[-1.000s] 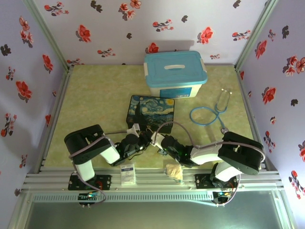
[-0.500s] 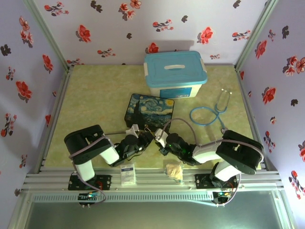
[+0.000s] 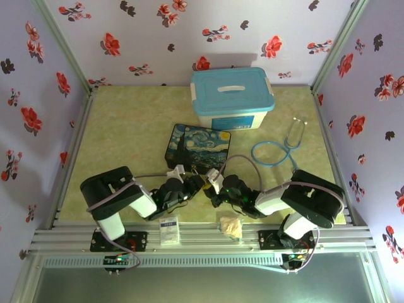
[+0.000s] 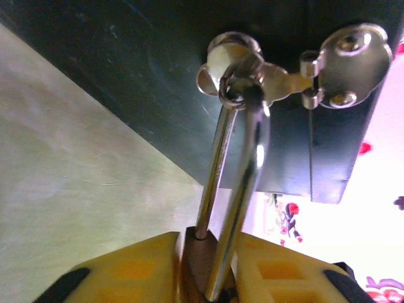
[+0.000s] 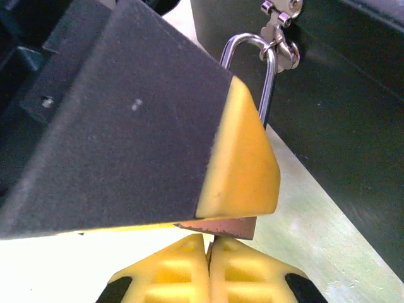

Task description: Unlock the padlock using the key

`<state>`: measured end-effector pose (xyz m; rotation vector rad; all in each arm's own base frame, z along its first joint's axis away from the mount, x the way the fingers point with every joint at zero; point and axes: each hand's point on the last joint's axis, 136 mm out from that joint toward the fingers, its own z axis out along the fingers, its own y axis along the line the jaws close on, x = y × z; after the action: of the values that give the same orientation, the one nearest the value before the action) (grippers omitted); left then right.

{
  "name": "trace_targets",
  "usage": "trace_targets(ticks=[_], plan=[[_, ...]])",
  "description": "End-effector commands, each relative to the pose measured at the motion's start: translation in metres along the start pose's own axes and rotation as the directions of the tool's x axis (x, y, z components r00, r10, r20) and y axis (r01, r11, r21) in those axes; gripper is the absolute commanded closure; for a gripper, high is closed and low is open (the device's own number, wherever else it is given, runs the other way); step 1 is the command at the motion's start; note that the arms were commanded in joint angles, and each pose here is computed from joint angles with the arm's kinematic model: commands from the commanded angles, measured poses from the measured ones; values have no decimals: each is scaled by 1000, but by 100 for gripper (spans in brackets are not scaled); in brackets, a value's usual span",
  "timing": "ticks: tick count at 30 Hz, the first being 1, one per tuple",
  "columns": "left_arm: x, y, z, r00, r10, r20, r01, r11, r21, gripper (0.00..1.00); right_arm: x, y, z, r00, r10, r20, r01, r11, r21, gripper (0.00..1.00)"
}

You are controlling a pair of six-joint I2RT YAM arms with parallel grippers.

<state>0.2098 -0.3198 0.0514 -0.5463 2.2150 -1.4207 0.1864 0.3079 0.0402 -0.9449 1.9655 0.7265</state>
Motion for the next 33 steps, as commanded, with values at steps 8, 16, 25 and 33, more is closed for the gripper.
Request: trace_targets(ticks=[8, 16, 25, 33], plan=[[-2, 11, -6, 976, 208, -67, -218, 954, -205, 91, -14, 3, -2, 994, 93, 61, -92, 996, -20, 61], [-11, 30, -16, 954, 277, -114, -299, 901, -315, 88, -24, -18, -15, 954, 276, 113, -282, 959, 35, 58], [-18, 50, -23, 907, 369, -204, -422, 794, -437, 83, -21, -47, -12, 928, 341, 147, -365, 911, 190, 62], [-30, 57, -36, 853, 445, -274, -519, 663, -540, 80, -17, -57, -8, 921, 361, 144, -387, 888, 250, 66]])
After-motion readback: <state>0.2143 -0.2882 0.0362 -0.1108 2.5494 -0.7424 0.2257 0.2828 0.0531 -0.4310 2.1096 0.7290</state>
